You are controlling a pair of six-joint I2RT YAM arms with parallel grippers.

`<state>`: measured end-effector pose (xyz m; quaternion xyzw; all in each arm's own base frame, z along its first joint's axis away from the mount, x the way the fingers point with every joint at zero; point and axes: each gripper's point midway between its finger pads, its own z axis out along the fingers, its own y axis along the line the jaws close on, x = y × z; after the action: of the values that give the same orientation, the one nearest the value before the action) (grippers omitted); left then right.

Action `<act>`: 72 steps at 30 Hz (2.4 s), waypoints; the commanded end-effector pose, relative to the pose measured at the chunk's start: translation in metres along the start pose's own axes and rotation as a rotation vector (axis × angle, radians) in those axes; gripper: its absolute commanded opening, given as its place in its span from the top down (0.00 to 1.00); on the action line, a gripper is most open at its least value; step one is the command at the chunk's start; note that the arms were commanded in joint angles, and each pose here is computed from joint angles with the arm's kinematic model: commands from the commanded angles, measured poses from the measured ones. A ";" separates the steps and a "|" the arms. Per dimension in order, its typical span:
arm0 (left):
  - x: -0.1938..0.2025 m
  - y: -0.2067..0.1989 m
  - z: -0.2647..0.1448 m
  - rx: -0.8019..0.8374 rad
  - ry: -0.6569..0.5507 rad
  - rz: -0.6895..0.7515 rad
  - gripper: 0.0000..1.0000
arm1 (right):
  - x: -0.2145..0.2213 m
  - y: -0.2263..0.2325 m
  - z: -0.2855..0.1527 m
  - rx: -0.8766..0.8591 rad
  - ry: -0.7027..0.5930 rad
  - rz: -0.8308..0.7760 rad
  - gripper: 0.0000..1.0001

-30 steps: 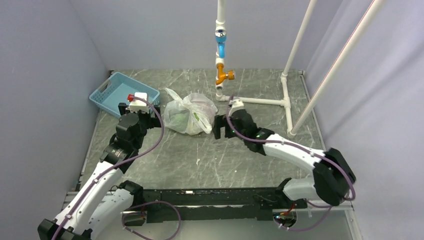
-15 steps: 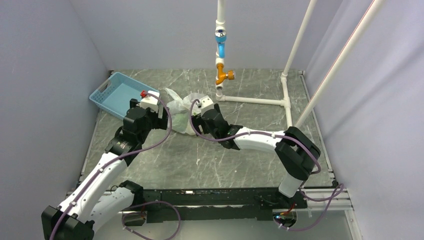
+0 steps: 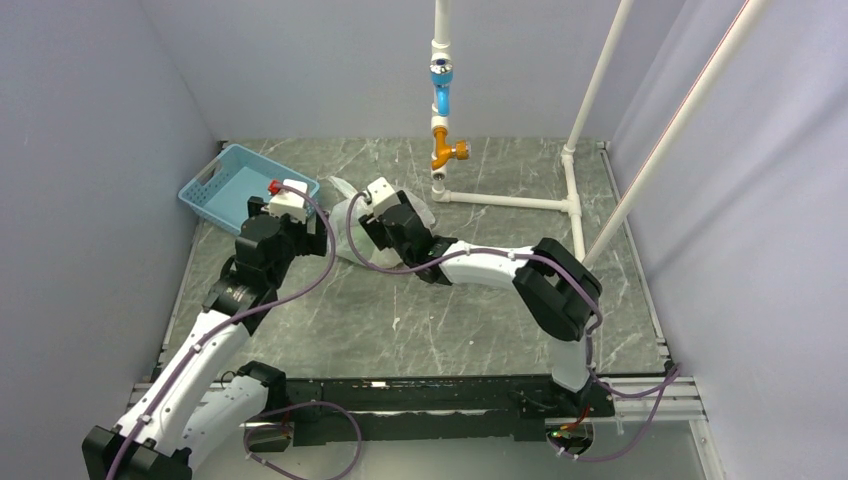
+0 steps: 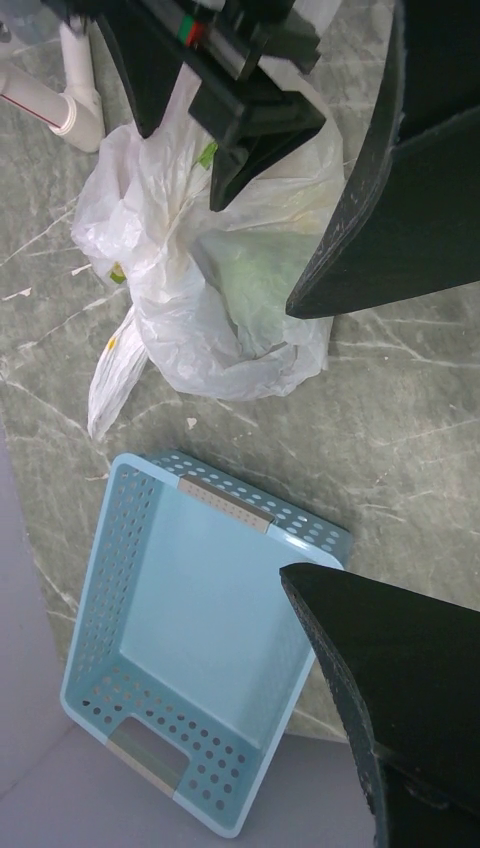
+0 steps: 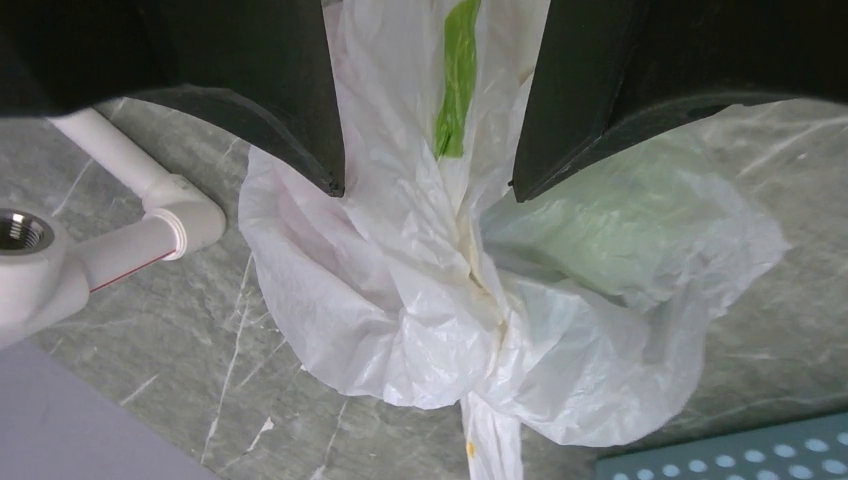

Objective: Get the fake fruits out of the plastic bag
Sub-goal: Move the plastic bag to the center of the board, then untie the plastic bag at the center of the board.

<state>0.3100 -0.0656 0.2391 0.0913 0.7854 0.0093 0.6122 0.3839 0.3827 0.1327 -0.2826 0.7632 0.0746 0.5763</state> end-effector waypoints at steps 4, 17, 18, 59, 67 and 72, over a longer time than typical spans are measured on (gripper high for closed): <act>-0.022 0.007 -0.001 -0.024 -0.055 0.004 0.01 | -0.023 -0.015 0.026 0.011 -0.075 0.007 0.39; -0.010 -0.044 0.018 0.262 0.047 -0.037 0.01 | -0.015 -0.002 -0.032 -0.124 -0.110 0.120 1.00; -0.006 -0.054 0.021 0.314 0.070 -0.042 0.01 | -0.011 -0.001 -0.041 -0.134 -0.105 0.154 1.00; 0.053 -0.214 0.005 0.864 0.433 0.193 0.75 | 0.040 -0.006 -0.188 -0.279 0.046 0.443 0.78; 0.045 -0.206 0.005 0.831 0.389 0.212 1.00 | 0.015 -0.042 -0.197 -0.128 0.034 0.453 0.26; 0.040 -0.206 0.001 0.840 0.362 0.209 1.00 | -0.011 -0.036 -0.189 -0.182 -0.004 0.467 0.29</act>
<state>0.2708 -0.2591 0.1464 0.3999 0.8251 -0.2281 0.3276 0.2349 0.2627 0.1829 -0.1531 0.8142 0.2554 0.4984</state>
